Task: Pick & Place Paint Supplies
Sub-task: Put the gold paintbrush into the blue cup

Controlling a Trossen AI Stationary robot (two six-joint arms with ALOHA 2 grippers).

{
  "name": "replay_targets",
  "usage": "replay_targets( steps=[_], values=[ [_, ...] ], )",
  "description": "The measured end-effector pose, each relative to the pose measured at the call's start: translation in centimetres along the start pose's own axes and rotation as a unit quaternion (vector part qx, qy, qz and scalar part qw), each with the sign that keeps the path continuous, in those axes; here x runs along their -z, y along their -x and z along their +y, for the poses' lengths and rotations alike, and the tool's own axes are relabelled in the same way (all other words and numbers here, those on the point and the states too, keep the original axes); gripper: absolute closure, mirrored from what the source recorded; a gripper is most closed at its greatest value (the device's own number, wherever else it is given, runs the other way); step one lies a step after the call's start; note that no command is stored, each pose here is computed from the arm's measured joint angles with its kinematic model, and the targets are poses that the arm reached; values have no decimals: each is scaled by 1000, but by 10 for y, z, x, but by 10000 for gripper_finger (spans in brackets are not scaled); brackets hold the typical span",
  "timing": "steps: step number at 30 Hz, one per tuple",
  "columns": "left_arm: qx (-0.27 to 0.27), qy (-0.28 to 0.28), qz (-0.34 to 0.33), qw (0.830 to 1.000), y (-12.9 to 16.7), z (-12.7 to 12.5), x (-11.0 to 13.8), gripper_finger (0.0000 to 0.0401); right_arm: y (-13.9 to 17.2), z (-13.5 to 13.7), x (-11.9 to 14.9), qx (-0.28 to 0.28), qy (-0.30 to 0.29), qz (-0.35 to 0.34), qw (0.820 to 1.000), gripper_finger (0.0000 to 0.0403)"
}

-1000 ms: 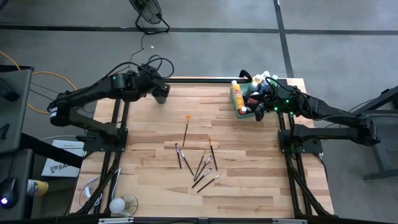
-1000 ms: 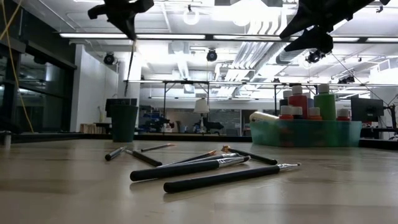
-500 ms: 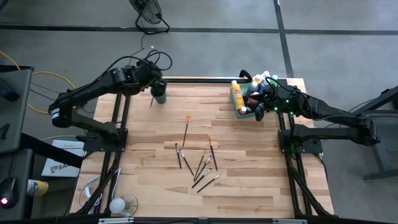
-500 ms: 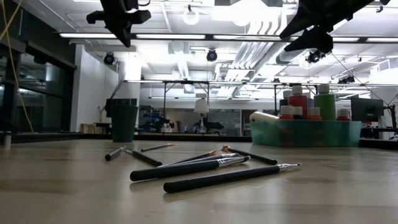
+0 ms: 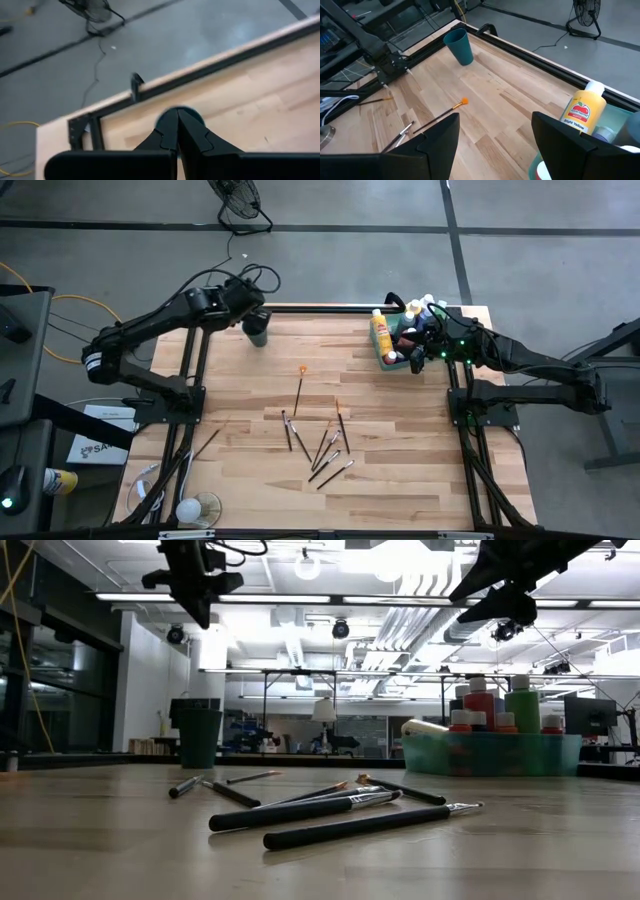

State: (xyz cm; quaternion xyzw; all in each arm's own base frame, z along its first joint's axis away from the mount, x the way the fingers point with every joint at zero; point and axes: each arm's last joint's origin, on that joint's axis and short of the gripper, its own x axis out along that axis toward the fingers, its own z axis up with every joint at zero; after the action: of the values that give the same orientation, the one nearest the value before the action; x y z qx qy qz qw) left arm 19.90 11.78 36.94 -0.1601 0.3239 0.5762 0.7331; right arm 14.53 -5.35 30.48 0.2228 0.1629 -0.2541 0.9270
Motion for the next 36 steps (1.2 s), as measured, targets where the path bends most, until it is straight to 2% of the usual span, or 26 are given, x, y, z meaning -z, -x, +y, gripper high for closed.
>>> replay_targets(
  steps=[6,11,14,17,20,23,26,30,36],
  values=[
    [65,-21,74,995,1,-1,8,400,0,0,0,-3,-2,1,1000,160],
    [108,-52,166,979,5,1,22,390,0,0,0,-4,-2,2,1000,160],
    [113,-83,204,969,11,0,31,358,0,0,0,-7,-2,4,1000,160],
    [119,-107,242,957,20,-2,42,307,0,1,0,-15,0,7,1000,160],
    [129,-97,284,945,28,-5,50,253,0,1,1,-19,0,12,1000,160],
    [129,-55,324,936,33,-10,56,212,0,1,1,-29,3,17,999,160],
    [133,-34,348,927,38,-14,63,192,0,2,2,-40,4,22,999,160],
    [122,-36,382,915,36,-22,82,192,0,3,2,-51,4,27,998,160],
    [74,-67,415,904,27,-31,125,198,0,4,2,-65,4,33,997,160]
  ],
)
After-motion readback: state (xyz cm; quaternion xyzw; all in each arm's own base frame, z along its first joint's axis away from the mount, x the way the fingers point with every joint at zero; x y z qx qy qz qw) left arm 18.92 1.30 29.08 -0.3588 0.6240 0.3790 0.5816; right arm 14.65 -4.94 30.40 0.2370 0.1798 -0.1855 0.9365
